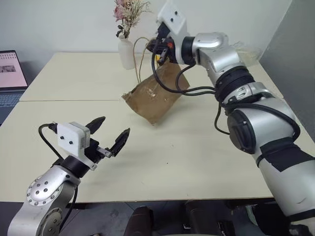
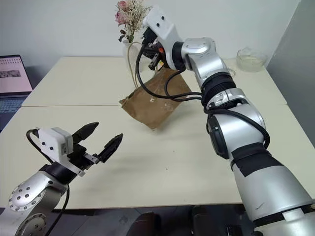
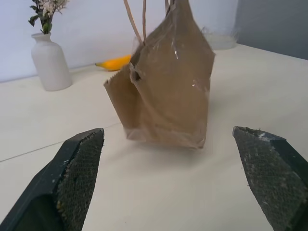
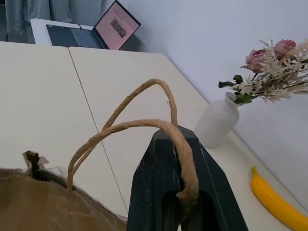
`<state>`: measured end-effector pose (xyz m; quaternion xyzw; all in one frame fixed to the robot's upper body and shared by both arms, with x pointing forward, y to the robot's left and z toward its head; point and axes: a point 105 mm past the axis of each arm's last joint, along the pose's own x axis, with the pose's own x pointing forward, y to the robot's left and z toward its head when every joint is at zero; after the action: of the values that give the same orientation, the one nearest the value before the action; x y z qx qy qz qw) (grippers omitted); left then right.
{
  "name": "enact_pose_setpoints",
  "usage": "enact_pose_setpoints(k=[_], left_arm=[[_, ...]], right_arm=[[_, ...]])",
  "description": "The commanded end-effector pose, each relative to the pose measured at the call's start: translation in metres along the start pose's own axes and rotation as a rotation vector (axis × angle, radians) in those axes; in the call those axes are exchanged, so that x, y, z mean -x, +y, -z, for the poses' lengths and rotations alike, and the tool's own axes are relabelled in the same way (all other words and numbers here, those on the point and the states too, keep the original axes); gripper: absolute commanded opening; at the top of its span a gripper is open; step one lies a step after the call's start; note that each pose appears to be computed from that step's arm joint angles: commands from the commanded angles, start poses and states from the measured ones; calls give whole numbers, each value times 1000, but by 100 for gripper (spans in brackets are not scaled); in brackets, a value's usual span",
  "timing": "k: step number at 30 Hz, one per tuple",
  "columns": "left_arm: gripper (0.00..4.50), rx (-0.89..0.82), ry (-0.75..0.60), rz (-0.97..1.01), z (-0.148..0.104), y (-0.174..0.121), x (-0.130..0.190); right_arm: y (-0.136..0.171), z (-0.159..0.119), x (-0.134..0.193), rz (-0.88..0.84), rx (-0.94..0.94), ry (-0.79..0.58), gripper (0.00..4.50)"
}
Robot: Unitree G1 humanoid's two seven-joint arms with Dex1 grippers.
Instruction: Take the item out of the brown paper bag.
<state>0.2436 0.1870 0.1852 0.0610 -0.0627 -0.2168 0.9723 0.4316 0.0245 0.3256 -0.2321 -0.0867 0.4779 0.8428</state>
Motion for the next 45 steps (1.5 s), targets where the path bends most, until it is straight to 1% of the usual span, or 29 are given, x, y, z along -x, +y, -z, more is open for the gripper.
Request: enact_pose_setpoints(k=[1,10,15,28,34,39,45], left_arm=[[450,-29,-46,-6,-9,1,-2],[450,-37,-64,13,-11,-2,-9],[450,-40,-65,25,-10,-5,-11],[450,-40,-62,46,-6,-8,-14],[450,-44,-60,58,-5,-9,-15],[450,-49,-55,64,-4,-10,-14],[450,-50,-56,72,-4,-10,-15]], right_arm=[[-10,-44,2,63,35,-110,5],[-9,-45,-10,157,-4,-114,5],[-6,-37,-15,168,2,-90,5],[-6,0,-3,84,83,36,5],[-4,8,1,40,100,62,5],[-8,19,10,19,122,116,5],[-9,23,17,-18,136,133,5]])
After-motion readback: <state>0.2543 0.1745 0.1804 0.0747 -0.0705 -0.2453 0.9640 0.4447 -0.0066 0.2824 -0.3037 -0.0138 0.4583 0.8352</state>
